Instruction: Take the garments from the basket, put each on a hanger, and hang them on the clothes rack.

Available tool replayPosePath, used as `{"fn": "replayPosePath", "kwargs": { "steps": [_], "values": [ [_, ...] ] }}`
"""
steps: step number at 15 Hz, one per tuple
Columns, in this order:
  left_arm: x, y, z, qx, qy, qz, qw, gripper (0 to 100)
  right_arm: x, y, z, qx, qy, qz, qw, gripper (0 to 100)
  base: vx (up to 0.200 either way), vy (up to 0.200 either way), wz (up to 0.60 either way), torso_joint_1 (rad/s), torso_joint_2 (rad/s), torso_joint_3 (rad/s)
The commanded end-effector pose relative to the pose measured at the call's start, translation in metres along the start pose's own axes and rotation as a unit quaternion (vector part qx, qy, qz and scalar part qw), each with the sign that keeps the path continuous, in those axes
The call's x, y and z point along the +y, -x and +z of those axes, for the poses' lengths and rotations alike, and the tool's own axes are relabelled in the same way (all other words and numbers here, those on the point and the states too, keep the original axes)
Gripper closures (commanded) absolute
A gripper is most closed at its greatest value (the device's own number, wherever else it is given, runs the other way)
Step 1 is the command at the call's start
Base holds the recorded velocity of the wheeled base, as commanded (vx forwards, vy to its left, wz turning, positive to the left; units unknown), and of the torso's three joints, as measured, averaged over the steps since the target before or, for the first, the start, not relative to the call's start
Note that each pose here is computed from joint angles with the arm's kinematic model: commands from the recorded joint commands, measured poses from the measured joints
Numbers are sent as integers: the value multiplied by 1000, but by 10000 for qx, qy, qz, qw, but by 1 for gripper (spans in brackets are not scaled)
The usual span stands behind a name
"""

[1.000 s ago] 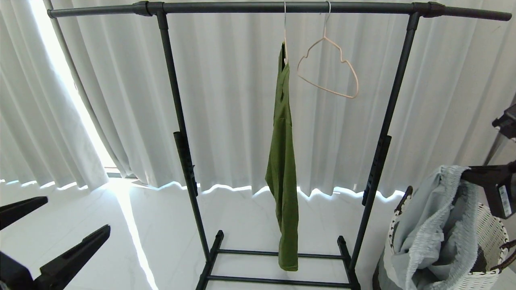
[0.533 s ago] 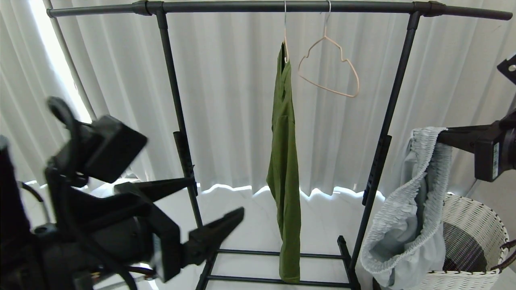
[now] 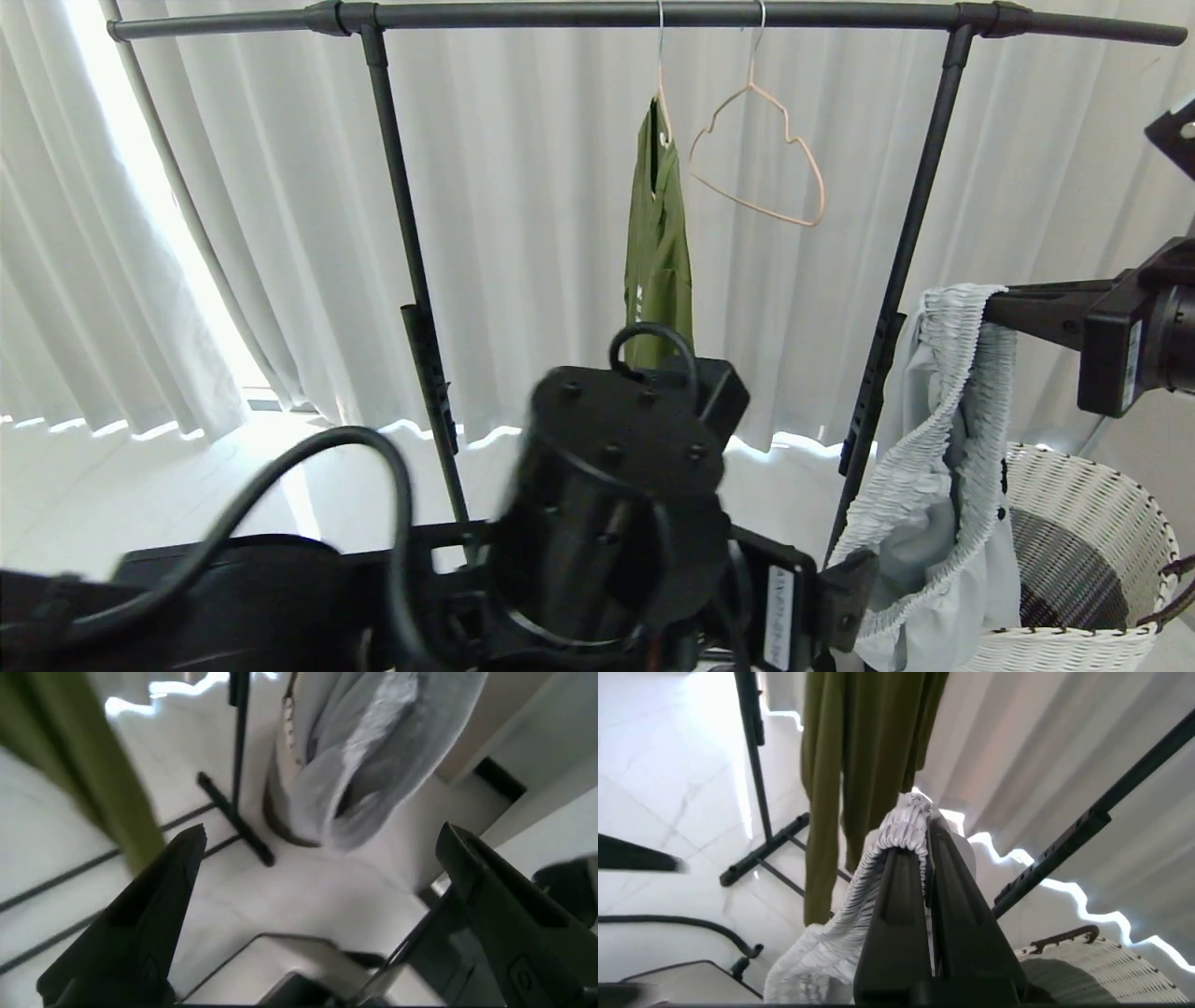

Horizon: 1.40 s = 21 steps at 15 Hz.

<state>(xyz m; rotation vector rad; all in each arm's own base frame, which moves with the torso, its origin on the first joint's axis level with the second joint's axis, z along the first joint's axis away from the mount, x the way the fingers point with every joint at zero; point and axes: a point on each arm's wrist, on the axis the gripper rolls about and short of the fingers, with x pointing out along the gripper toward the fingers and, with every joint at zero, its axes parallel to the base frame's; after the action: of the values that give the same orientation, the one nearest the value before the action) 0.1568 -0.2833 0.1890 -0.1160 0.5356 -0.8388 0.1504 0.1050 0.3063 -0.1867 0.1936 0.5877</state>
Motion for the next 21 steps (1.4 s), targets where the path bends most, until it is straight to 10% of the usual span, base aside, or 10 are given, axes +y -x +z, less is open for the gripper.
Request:
{"fn": "replayPosePath", "kwargs": {
  "steps": [1,16,17,21],
  "values": [
    [-2,-72,-15,313,310,181,9989,0,0,1,1,-22,6,8,10000,100,0,0,0,0,0,0],
    [48,-105,-77,1231,288,1206,9846,0,-3,9,6,-174,-142,-75,9997,100,0,0,0,0,0,0],
    [49,-98,-76,1234,285,1216,9845,100,-3,9,5,-166,-144,-82,9997,100,0,0,0,0,0,0],
    [48,-66,-67,907,208,1621,9824,100,-3,7,5,-135,-141,-79,9998,100,0,0,0,0,0,0]
  ]
}}
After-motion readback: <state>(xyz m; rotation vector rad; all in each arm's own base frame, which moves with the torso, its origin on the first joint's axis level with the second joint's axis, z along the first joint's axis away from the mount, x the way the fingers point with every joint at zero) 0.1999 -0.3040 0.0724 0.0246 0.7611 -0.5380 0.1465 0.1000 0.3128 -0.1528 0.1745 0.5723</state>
